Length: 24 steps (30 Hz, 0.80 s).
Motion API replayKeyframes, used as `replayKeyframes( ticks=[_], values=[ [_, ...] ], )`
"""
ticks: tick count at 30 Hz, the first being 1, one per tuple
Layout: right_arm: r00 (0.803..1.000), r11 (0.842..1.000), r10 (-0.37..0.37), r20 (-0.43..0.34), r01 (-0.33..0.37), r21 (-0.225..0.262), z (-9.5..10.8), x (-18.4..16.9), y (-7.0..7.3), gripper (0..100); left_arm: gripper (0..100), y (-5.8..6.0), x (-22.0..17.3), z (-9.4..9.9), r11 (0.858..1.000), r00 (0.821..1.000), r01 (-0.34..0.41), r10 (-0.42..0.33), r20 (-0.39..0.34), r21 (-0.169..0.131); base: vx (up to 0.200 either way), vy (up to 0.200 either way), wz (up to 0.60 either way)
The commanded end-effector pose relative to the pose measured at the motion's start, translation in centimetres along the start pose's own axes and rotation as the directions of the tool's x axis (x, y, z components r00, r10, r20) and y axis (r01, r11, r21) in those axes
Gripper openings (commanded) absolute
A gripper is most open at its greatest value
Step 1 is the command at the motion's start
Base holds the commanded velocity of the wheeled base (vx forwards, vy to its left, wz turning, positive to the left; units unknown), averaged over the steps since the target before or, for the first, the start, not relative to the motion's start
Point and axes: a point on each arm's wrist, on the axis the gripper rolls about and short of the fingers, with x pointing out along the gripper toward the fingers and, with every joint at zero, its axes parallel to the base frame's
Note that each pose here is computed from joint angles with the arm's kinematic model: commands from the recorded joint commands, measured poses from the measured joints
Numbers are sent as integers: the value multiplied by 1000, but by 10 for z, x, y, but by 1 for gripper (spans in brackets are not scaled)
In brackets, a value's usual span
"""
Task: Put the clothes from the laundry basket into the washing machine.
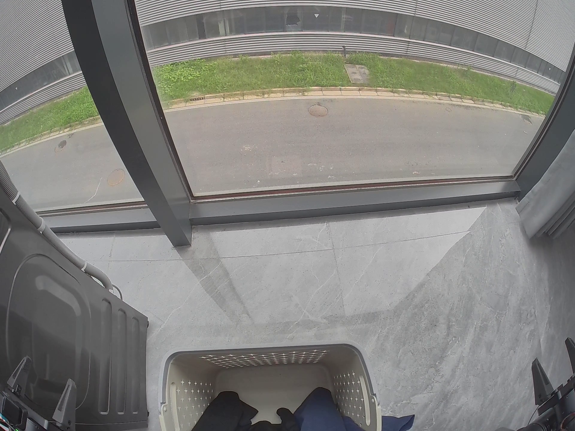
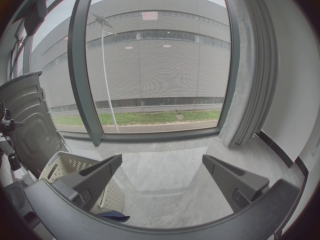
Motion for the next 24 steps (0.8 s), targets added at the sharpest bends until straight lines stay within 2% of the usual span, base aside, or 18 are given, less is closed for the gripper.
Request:
replayKeyframes(
  ticks=[1,12,24],
  values=[
    [1000,1000,1,-6,-1,0,-5,0,0,100,100,0,0,-5,1000,1000,0,0,0,0,0,0,0],
    [1000,1000,1,-6,-1,0,-5,0,0,100,100,0,0,-5,1000,1000,0,0,0,0,0,0,0],
    [1000,1000,1,-6,-1,0,-5,0,0,100,100,0,0,-5,1000,1000,0,0,0,0,-200,0,0]
  ],
)
